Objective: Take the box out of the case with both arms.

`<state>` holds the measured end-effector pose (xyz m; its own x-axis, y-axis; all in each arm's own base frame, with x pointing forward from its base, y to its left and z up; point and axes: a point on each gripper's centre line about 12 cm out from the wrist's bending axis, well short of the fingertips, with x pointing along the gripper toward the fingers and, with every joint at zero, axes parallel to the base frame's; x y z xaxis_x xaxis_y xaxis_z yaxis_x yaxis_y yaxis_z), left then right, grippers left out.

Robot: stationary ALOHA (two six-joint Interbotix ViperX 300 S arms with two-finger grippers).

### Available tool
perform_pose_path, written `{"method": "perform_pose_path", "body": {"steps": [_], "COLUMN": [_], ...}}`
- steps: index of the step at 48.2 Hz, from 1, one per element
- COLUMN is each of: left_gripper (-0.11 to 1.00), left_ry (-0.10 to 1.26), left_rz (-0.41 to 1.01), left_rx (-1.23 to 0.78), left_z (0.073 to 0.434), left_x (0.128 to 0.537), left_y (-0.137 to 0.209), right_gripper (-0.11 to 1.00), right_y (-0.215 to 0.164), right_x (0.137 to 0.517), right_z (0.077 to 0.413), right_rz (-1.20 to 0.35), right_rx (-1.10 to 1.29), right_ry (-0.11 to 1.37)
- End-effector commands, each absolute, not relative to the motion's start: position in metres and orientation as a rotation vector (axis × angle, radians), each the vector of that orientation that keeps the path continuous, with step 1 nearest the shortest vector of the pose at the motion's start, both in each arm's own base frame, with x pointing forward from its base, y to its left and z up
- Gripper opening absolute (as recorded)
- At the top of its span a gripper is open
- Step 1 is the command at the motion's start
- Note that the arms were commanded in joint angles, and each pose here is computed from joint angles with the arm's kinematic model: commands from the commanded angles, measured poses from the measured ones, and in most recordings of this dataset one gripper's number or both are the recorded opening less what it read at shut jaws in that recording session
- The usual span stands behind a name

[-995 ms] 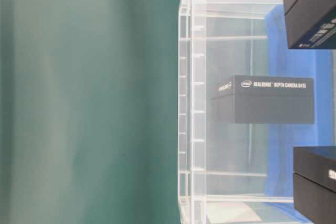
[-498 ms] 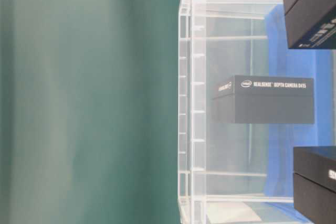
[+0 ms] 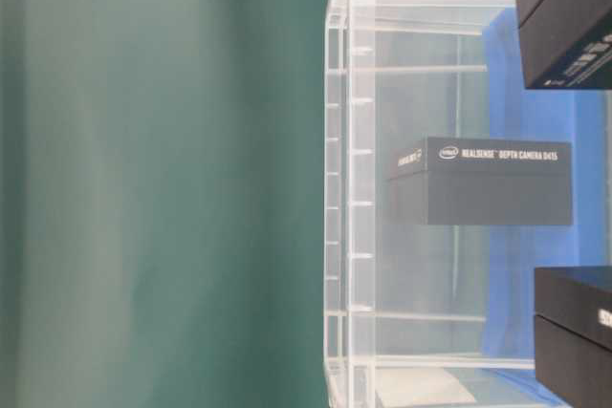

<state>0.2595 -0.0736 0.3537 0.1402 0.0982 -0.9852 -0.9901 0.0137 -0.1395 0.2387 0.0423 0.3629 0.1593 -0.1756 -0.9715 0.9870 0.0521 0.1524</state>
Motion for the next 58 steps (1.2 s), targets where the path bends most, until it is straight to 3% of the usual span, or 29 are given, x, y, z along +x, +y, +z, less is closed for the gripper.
{"method": "perform_pose_path", "body": {"steps": [1, 44, 58], "left_gripper": [0.86, 0.86, 0.86], "left_ry": [1.017, 0.993, 0.995], "left_rz": [1.137, 1.221, 1.225], "left_rx": [-1.217, -1.163, -1.153], "left_z": [0.362, 0.364, 0.364], "left_x": [0.255, 0.246, 0.243], "left_y": [-0.064, 0.062, 0.074], "right_gripper": [0.90, 0.87, 0.87], "right_y": [0.033, -0.107, -0.120], "right_x": [0.239, 0.209, 0.208], "right_z": [0.367, 0.366, 0.362], "right_rz": [-1.156, -1.284, -1.272], "right_rx": [1.143, 1.094, 1.100], "right_ry": [0.953, 0.921, 0.958]}}
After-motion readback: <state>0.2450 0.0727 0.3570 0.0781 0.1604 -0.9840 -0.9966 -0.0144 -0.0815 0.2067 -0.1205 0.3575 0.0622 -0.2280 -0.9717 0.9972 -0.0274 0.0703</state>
